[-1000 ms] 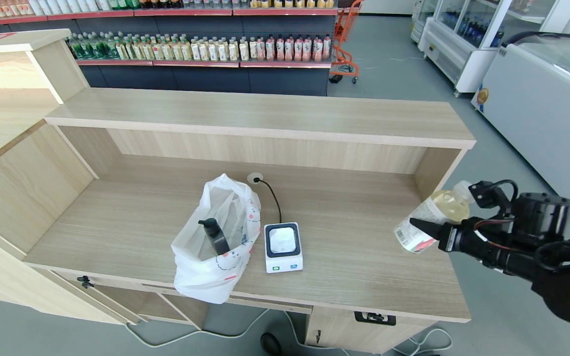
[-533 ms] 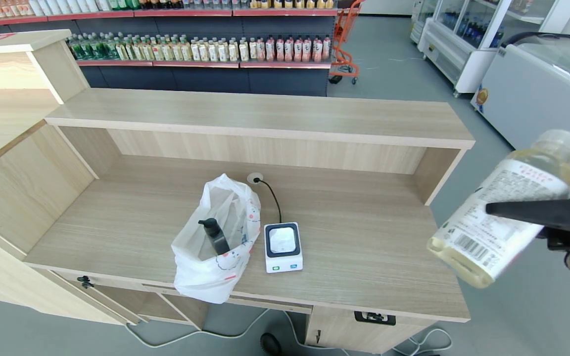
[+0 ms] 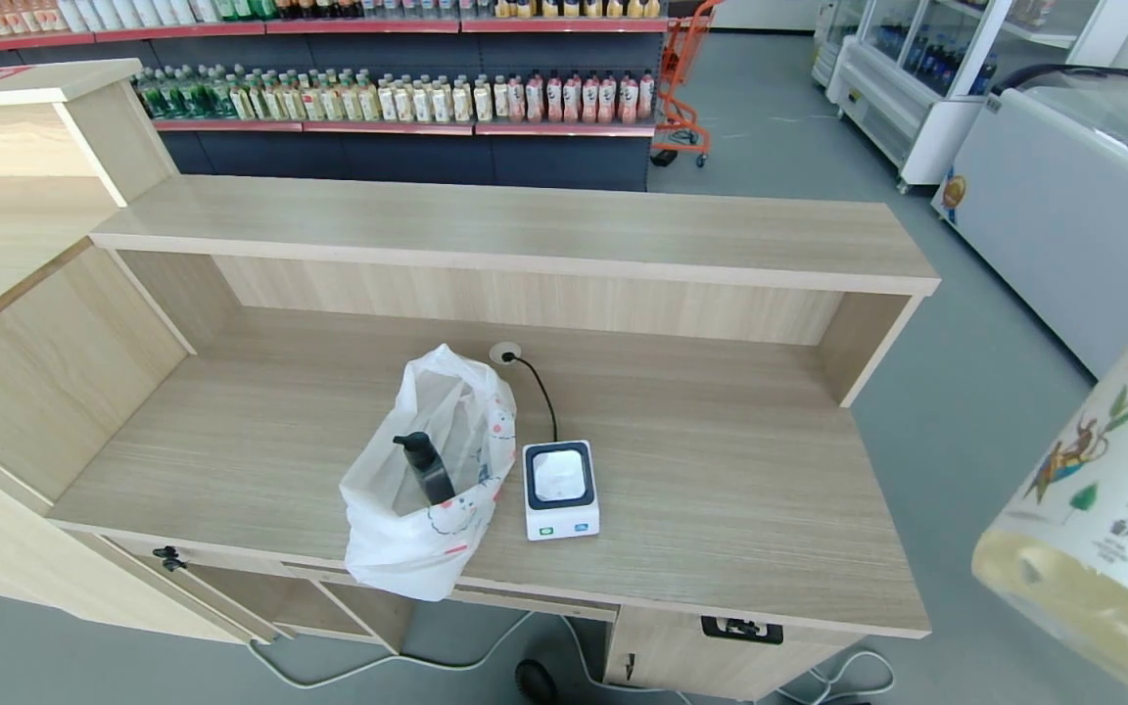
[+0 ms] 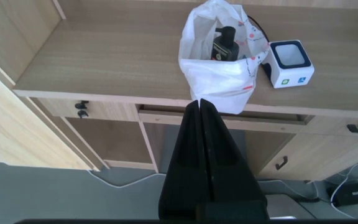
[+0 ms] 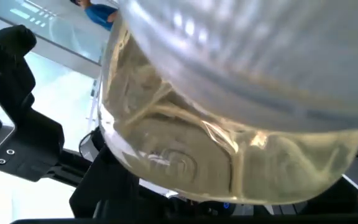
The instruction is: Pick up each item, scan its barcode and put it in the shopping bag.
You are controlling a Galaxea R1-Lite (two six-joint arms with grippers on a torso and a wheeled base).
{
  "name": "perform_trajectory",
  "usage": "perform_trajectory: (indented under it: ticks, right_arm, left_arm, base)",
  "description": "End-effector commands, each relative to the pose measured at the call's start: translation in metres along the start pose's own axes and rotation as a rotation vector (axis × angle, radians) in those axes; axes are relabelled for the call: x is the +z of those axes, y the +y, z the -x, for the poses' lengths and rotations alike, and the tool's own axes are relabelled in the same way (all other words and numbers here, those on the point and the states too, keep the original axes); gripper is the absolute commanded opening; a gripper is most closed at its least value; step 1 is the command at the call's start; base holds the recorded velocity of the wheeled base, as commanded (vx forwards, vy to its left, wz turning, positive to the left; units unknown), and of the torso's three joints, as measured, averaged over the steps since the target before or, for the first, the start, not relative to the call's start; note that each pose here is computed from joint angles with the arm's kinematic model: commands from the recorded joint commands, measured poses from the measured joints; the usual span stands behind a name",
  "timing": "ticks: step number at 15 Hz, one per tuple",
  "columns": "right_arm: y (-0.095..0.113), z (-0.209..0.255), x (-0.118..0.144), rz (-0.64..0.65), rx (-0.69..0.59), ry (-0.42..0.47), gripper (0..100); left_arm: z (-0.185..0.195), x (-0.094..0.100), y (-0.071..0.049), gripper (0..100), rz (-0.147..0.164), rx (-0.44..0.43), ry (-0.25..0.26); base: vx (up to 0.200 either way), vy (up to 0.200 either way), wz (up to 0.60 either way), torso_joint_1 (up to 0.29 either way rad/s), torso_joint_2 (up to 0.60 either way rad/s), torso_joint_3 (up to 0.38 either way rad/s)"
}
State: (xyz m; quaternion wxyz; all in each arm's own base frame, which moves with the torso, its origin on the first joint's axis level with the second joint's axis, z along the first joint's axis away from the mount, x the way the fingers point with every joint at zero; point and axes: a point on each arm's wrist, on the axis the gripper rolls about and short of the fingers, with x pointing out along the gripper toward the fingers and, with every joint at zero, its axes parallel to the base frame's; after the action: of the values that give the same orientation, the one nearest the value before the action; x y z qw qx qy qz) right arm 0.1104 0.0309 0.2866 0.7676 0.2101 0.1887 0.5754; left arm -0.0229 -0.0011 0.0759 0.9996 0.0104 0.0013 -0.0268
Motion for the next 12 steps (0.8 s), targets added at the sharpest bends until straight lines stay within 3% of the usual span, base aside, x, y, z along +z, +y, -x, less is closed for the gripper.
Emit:
perform_trajectory:
  ticks: [1, 8, 12]
  right_arm:
    - [0.018, 0.006, -0.007, 0.054, 0.03, -0.006, 0]
    - [0.05, 0.014, -0.017, 0.081, 0.104, -0.006, 0]
    - [0.055, 0.018, -0.027, 0.056, 0.111, 0.009, 0]
  left_arm:
    - [0.0, 0.0, 0.0, 0, 0.001, 0.0, 0.0]
    - [0.0, 0.0, 0.0, 0, -0.001, 0.0, 0.0]
    - [0.0, 0.0, 0.0, 0, -0.001, 0.0, 0.0]
  base:
    - [0.0, 0.0, 0.0, 0.0, 0.0, 0.0]
    - [0.0, 0.0, 0.0, 0.0, 0.0, 0.0]
    - [0.0, 0.0, 0.0, 0.0, 0.0, 0.0]
